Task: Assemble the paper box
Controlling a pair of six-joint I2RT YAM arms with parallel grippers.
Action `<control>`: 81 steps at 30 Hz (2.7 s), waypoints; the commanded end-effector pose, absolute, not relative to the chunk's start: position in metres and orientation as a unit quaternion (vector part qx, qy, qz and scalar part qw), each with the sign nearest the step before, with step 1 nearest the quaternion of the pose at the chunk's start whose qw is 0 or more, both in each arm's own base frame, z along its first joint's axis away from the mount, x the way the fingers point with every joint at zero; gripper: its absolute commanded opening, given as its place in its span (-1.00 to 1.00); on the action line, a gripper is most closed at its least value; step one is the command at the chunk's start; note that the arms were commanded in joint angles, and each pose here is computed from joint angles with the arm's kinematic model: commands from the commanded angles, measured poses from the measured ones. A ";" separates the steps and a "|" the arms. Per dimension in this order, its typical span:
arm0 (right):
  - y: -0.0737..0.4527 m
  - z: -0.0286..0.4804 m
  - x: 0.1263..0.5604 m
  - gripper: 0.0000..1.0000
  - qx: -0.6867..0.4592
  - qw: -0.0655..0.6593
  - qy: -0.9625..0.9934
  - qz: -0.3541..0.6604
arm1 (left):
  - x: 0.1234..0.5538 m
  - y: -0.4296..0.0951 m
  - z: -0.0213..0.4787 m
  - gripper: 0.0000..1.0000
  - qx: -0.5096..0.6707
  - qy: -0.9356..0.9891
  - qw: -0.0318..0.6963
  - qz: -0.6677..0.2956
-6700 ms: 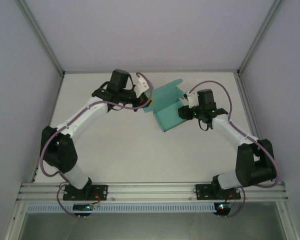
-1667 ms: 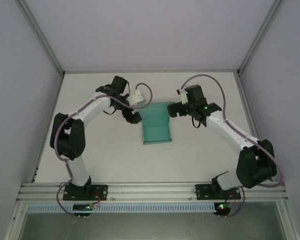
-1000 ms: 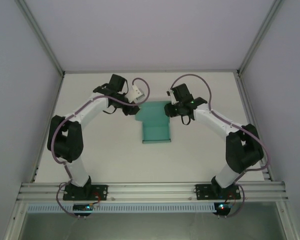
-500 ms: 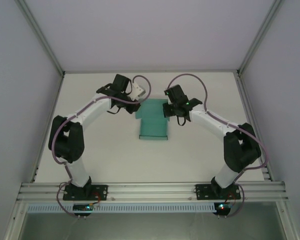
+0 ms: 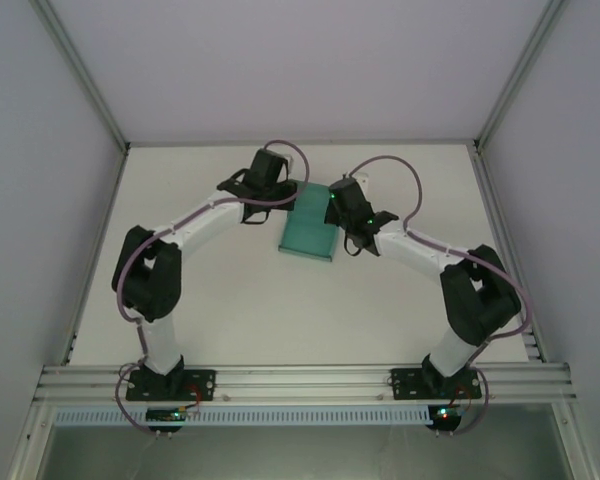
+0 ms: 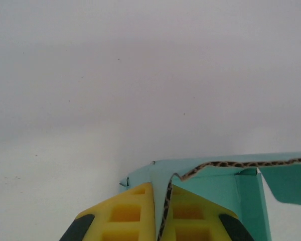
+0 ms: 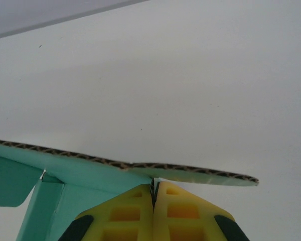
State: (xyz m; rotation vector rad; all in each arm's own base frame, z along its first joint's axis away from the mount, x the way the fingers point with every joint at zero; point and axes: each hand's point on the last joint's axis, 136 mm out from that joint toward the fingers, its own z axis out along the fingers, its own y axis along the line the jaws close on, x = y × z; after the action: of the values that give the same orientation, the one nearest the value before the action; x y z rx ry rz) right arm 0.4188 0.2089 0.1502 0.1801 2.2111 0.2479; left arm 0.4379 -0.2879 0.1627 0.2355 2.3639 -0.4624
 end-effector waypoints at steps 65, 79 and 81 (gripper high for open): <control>0.242 0.057 0.332 -1.00 -0.105 0.450 0.885 0.061 | 0.389 -0.253 0.142 0.99 0.052 0.920 0.268 -0.283; 0.218 0.070 0.304 -0.21 -0.129 0.433 0.890 0.059 | 0.379 -0.251 0.056 0.32 0.024 0.933 0.195 -0.302; 0.211 0.073 0.293 -0.04 -0.142 0.423 0.893 0.064 | 0.376 -0.252 0.048 0.29 0.020 0.932 0.190 -0.309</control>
State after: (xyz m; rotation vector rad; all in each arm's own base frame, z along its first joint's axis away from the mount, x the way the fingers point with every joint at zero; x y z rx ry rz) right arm 0.3090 0.2237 0.0728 -0.3048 2.1888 0.1690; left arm 0.3813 -0.2515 0.0649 0.0812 2.5914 -0.8272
